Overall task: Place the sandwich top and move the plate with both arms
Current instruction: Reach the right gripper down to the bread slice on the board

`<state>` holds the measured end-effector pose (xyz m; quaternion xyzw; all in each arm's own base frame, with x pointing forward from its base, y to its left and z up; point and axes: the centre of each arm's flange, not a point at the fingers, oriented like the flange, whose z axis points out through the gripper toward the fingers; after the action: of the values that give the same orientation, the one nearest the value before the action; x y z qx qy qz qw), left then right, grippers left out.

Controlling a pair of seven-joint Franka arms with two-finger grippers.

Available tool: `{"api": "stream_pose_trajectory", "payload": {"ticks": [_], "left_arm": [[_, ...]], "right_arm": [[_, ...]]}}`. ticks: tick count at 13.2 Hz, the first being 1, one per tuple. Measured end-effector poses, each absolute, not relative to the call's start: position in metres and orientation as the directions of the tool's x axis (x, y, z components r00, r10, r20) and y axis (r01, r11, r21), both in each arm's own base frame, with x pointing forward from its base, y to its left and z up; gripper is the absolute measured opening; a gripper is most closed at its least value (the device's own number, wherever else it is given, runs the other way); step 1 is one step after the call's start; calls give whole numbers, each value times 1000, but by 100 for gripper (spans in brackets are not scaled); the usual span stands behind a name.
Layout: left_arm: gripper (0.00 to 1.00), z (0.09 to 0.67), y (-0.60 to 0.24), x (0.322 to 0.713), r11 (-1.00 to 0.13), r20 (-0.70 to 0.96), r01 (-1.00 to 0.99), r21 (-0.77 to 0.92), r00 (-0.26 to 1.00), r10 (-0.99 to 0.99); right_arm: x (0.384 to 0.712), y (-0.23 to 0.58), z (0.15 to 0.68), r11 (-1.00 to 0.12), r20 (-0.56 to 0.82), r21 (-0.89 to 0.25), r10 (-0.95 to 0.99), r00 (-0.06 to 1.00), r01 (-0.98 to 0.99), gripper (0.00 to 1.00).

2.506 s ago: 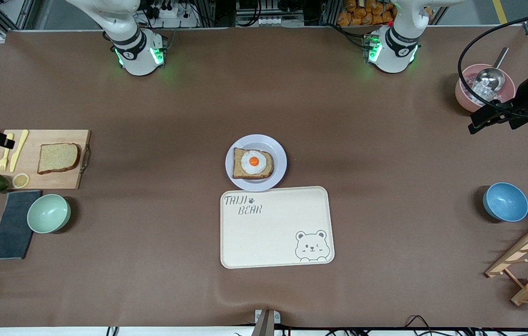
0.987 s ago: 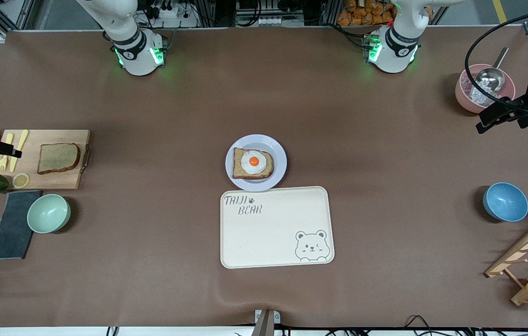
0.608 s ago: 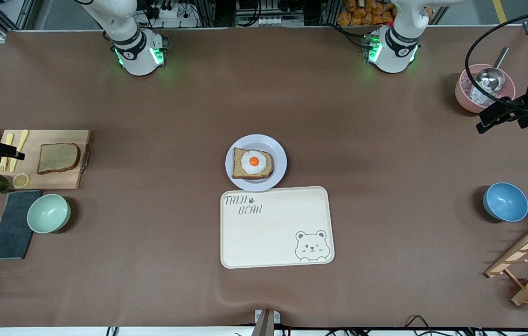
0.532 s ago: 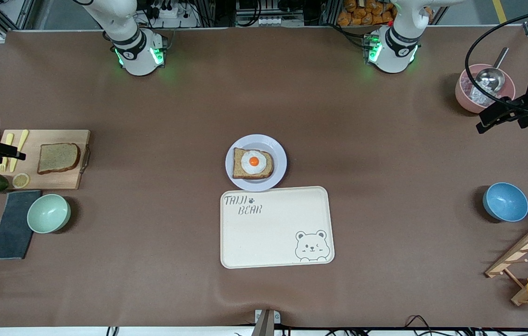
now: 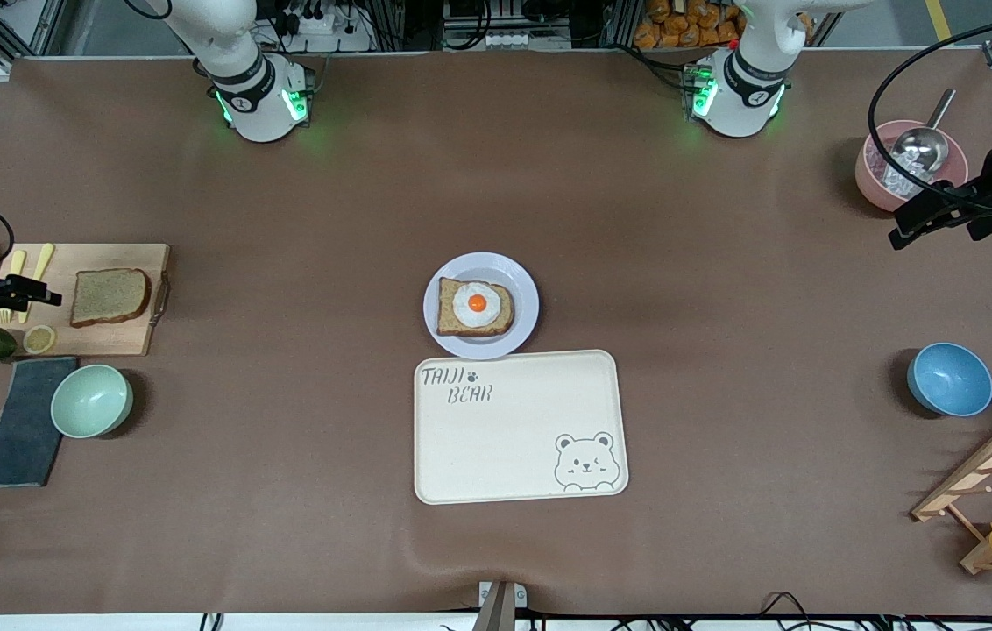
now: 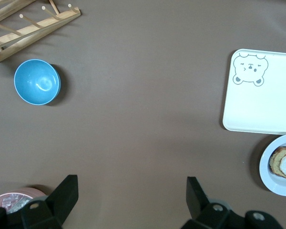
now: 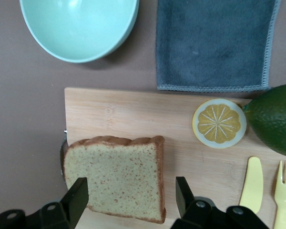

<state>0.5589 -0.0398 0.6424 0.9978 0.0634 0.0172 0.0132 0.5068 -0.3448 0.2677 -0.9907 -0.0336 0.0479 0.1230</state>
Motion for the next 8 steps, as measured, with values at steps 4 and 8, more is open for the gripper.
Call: {"api": "stream_pose_trajectory", "payload": {"ticks": [4, 8], "left_arm": [[100, 642, -41, 559, -992, 32, 123, 28, 992, 124], [100, 642, -47, 558, -993, 32, 112, 29, 993, 113]], "right_arm": [[499, -354, 246, -958, -75, -278, 89, 993, 64, 81], [490, -363, 224, -952, -82, -300, 91, 992, 62, 80]]}}
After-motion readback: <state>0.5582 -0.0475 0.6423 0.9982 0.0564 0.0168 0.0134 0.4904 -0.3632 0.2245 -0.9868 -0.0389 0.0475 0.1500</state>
